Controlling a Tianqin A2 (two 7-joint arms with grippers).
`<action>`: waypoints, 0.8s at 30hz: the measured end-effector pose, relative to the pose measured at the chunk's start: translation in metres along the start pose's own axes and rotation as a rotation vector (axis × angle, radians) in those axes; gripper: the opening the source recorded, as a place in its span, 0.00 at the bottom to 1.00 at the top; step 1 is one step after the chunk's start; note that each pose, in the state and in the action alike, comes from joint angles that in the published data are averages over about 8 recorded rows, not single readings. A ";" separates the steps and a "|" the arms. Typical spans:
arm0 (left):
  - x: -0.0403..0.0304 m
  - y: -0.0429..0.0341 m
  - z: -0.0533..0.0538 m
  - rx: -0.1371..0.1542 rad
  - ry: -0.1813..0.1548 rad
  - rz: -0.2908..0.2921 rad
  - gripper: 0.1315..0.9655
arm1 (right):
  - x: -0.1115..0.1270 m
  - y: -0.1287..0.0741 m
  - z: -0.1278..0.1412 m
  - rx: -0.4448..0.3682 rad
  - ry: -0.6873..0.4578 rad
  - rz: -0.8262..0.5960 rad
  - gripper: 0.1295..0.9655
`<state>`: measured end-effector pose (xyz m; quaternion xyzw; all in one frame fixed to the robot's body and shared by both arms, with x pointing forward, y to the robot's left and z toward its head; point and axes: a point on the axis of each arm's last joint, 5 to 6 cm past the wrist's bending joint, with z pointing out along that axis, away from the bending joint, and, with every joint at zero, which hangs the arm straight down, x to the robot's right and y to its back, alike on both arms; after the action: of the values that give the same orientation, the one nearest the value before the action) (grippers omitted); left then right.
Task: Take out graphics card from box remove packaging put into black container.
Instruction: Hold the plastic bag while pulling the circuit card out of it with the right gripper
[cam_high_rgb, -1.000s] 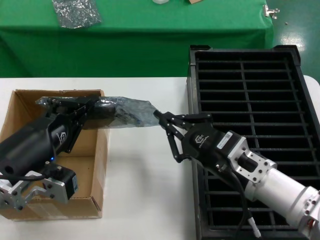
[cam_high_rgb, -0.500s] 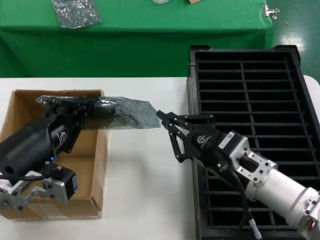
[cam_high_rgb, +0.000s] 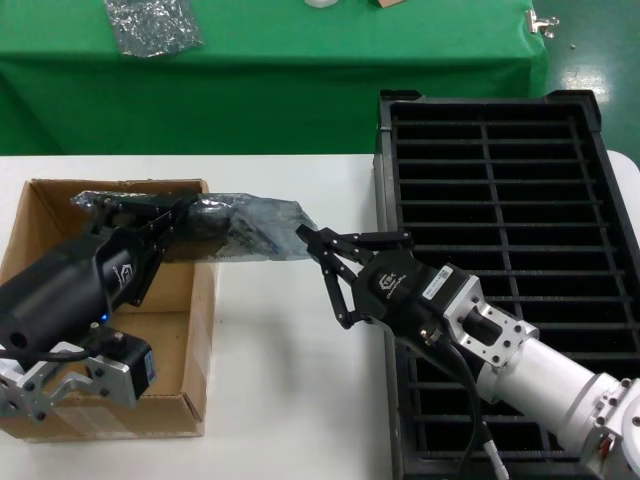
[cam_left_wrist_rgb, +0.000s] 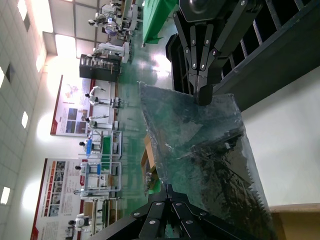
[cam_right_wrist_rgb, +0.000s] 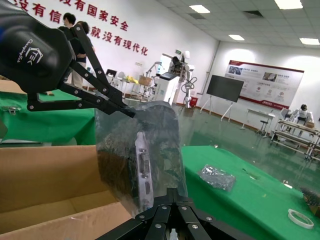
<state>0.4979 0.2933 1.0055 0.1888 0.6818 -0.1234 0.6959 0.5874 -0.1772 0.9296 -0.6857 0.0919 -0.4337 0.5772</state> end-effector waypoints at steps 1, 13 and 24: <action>0.0000 0.0000 0.000 0.000 0.000 0.000 0.01 | 0.000 0.000 0.000 -0.001 0.000 0.000 0.00; 0.0000 0.0000 0.000 0.000 0.000 0.000 0.01 | 0.009 0.003 -0.006 -0.021 0.029 -0.008 0.00; 0.0000 0.0000 0.000 0.000 0.000 0.000 0.01 | 0.010 0.006 -0.002 -0.022 0.031 -0.006 0.00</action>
<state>0.4979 0.2933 1.0055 0.1888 0.6818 -0.1234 0.6959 0.5946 -0.1870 0.9293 -0.6856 0.1035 -0.4447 0.5670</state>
